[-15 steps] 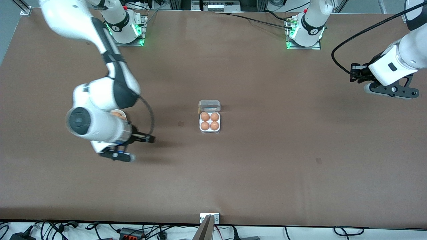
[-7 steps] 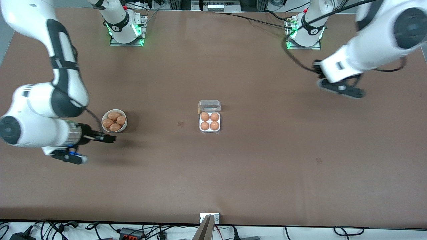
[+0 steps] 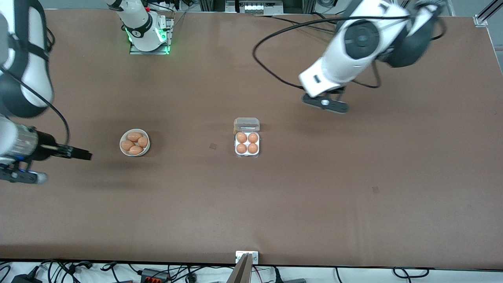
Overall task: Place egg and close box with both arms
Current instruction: 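Press the carton lid down over the eggs with the left gripper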
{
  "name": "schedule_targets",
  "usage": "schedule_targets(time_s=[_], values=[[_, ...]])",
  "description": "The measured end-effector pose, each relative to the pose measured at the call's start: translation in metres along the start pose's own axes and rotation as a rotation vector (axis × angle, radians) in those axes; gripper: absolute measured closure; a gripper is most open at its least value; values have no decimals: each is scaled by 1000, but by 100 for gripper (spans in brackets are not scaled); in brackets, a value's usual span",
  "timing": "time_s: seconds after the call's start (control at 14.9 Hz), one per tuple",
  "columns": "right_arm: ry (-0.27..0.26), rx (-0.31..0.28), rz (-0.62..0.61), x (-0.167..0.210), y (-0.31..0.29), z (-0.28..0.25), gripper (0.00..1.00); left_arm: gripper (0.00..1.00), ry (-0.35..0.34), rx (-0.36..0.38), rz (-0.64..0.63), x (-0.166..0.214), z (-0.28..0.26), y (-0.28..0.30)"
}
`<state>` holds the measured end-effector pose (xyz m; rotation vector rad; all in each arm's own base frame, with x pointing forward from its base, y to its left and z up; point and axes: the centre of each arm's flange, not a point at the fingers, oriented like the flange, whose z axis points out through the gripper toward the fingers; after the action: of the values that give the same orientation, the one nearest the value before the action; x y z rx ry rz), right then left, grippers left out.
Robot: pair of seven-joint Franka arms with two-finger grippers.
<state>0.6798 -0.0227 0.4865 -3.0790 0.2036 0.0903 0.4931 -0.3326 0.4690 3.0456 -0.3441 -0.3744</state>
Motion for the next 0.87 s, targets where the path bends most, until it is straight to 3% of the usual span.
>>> schedule_targets(time_s=[0.4,0.74,0.87], values=[[61,2,25,-25,22,-42,0,99,14,-80,1,15,99,100],[74,4,34,-28,28,-49,0,99,83,-192,-56,31,161,151],[61,-5,29,-30,27,-50,0,99,113,-194,-52,37,181,157]])
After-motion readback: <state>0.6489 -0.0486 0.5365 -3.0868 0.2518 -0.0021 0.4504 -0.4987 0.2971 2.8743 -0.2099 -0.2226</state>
